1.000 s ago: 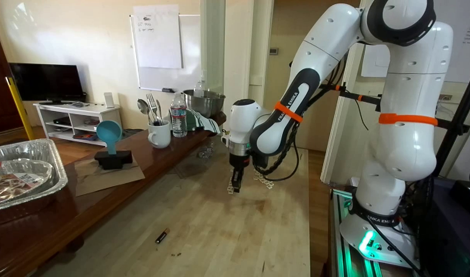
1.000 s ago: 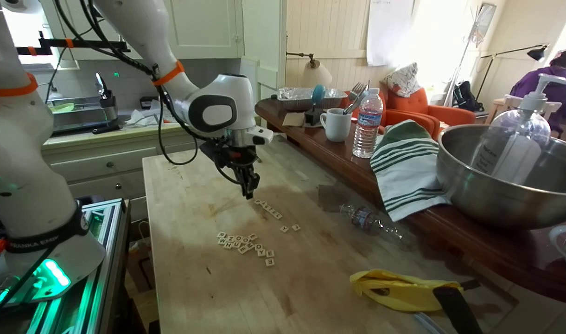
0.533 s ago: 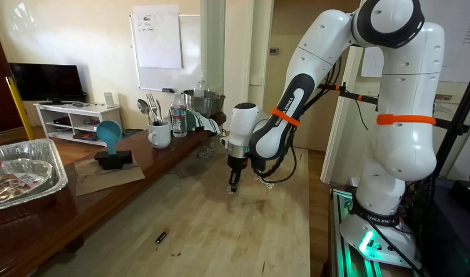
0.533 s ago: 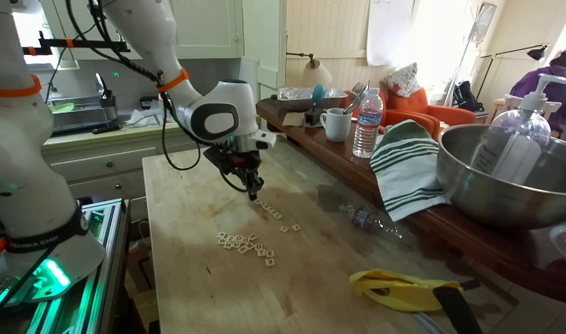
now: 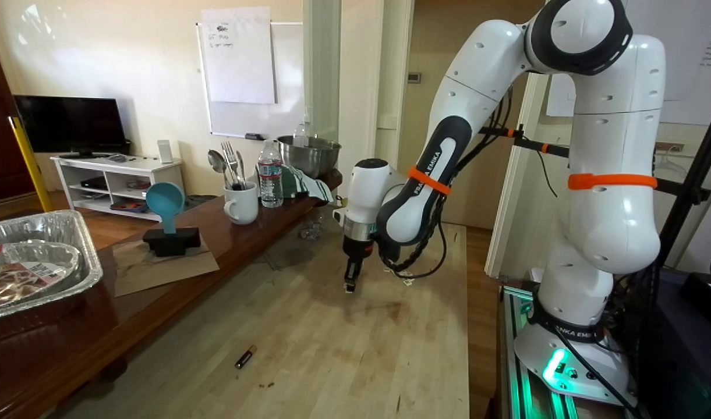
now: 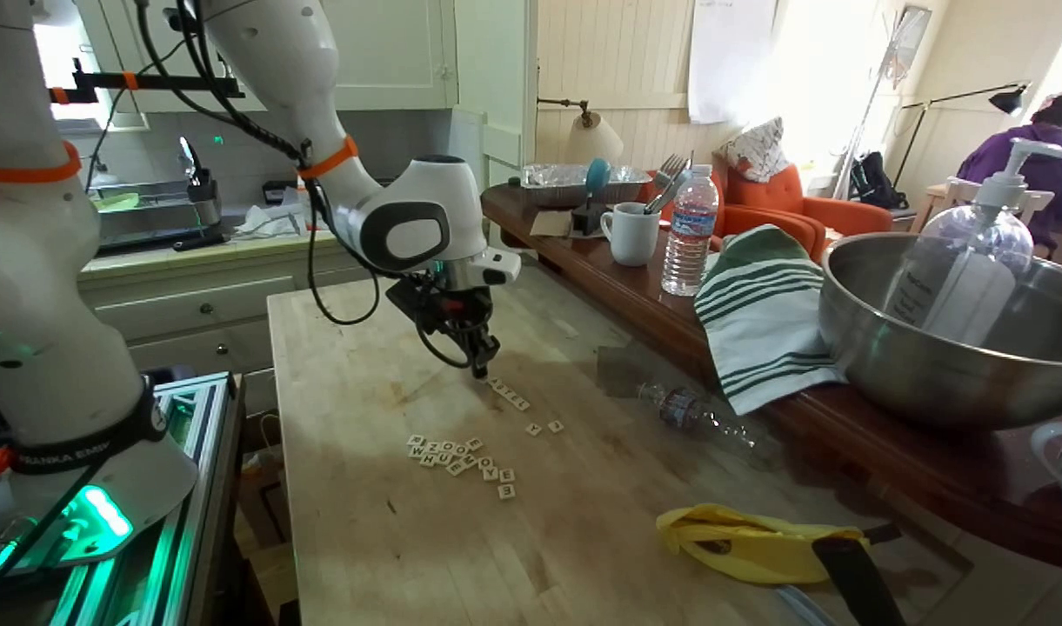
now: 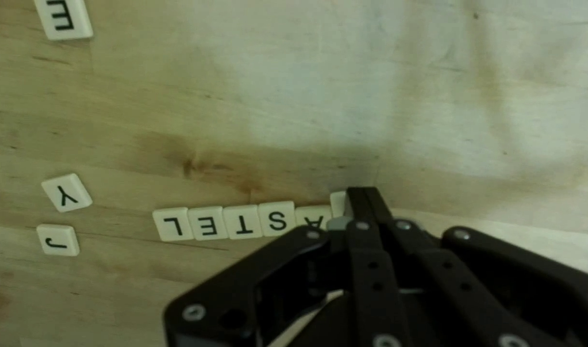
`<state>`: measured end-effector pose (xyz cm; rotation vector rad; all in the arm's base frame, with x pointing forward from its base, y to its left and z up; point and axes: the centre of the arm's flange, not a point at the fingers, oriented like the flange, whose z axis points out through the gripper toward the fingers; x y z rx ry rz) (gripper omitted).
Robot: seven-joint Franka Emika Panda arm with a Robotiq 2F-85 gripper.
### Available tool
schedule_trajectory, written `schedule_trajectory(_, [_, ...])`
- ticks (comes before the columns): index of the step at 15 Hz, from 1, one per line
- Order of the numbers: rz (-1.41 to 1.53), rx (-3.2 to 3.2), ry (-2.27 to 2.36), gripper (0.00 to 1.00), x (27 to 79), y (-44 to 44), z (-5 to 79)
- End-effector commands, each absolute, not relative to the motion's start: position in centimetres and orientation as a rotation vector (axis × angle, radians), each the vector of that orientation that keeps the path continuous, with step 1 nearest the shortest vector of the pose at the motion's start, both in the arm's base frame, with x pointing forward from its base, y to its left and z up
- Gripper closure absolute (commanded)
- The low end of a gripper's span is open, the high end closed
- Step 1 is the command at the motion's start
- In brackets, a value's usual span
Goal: Replace the letter P with W and remove the letter L from the pile of letters on the left to spell the word WASTE
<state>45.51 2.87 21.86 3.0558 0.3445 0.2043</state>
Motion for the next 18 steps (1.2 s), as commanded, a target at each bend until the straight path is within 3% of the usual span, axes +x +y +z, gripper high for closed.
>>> schedule_trajectory(1, [0.192,3.061,0.381,1.0,45.6,3.0,20.8])
schedule_trajectory(11, [0.108,3.066,0.386,1.0,42.3,1.4,20.5])
schedule_trajectory(18, [0.059,2.997,0.2,1.0,39.4,-5.3,20.9])
